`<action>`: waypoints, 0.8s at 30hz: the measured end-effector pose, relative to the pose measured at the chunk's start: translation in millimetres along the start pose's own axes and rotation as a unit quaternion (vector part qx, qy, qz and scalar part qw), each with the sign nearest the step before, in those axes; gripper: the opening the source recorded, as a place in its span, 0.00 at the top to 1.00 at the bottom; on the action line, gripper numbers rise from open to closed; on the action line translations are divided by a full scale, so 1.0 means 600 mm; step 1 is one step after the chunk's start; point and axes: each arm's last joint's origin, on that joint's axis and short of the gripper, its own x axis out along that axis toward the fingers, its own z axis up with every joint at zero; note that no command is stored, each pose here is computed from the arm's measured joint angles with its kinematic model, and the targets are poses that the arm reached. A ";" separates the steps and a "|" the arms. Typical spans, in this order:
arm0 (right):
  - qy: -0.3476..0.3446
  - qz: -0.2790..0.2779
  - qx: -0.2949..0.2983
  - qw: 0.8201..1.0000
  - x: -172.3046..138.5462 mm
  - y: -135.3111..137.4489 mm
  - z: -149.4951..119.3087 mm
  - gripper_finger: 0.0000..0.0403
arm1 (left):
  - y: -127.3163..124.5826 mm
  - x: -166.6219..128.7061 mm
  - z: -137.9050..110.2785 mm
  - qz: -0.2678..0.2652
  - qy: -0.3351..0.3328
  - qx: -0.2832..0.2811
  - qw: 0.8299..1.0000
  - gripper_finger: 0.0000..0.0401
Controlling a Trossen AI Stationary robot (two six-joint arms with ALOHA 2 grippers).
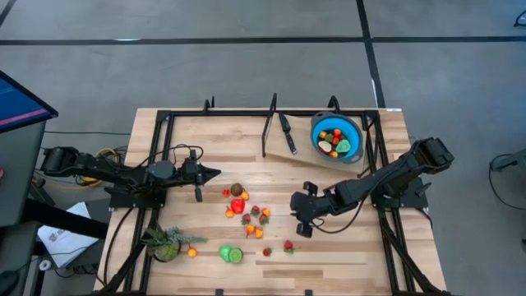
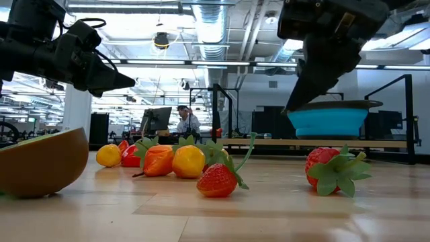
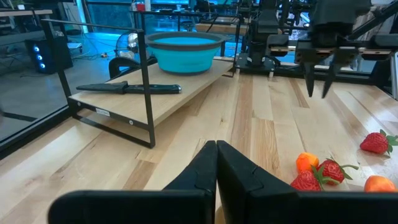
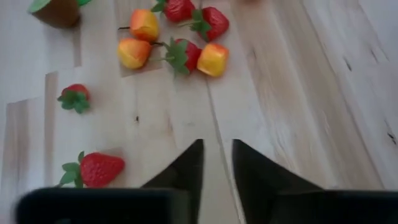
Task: Pick & Place Fruit
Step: Put the red strawberry into the blue colander
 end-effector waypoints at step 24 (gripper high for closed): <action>-0.039 0.092 -0.081 0.992 -0.007 0.062 -0.012 0.34 | 0.000 0.000 0.000 0.000 0.000 0.000 1.000 1.00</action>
